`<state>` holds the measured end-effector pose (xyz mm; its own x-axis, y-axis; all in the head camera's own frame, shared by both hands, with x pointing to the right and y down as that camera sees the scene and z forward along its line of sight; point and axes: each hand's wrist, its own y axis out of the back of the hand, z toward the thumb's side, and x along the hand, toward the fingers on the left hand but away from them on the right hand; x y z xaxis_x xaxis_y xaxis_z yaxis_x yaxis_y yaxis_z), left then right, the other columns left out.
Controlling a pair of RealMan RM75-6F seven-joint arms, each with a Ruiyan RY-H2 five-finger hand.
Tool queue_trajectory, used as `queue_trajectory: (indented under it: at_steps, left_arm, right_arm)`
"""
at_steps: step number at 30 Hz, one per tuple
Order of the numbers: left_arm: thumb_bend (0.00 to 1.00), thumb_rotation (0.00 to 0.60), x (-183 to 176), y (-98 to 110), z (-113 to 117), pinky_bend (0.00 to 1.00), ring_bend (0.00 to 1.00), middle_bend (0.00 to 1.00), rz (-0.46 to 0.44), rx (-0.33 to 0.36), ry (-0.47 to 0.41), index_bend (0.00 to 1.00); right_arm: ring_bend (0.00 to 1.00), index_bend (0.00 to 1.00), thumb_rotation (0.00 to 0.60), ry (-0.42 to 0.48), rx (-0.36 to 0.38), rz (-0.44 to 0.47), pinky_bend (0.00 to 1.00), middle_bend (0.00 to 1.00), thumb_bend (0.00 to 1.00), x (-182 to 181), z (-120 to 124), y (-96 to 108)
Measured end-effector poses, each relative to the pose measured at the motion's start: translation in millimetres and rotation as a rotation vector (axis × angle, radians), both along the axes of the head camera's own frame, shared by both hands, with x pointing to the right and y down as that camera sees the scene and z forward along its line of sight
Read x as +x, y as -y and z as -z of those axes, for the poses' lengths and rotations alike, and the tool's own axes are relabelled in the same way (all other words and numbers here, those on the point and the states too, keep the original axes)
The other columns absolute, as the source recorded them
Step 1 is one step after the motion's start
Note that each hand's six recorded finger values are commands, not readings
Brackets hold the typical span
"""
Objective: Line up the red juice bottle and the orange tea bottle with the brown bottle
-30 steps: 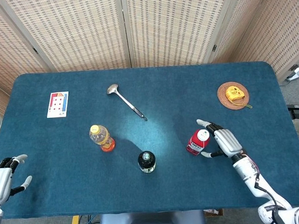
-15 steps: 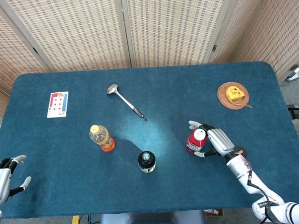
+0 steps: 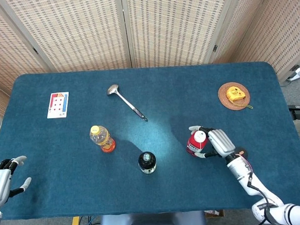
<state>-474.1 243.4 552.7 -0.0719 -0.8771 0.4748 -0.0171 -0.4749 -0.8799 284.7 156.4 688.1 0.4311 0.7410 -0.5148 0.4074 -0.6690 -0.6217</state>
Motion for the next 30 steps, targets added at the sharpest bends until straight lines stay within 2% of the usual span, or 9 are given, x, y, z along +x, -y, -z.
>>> queue_trajectory:
  at_steps: [5, 16, 30]
  left_arm:
    - [0.22, 0.6, 0, 0, 0, 0.42, 0.26, 0.36, -0.003, -0.001, 0.002, 0.49]
    - [0.22, 0.6, 1, -1, -1, 0.42, 0.26, 0.36, -0.005, -0.005, 0.006, 0.49]
    - [0.22, 0.6, 2, -1, -1, 0.42, 0.26, 0.36, -0.006, -0.009, 0.007, 0.49]
  right_arm:
    - [0.5, 0.43, 0.6, 0.036, 0.036, 0.004, 0.5, 0.55, 0.07, -4, 10, -4]
    - [0.51, 0.45, 0.6, 0.138, 0.036, 0.036, 0.51, 0.56, 0.07, -16, 28, -23]
    - [0.51, 0.45, 0.6, 0.139, -0.024, 0.057, 0.51, 0.54, 0.07, -16, 25, -36]
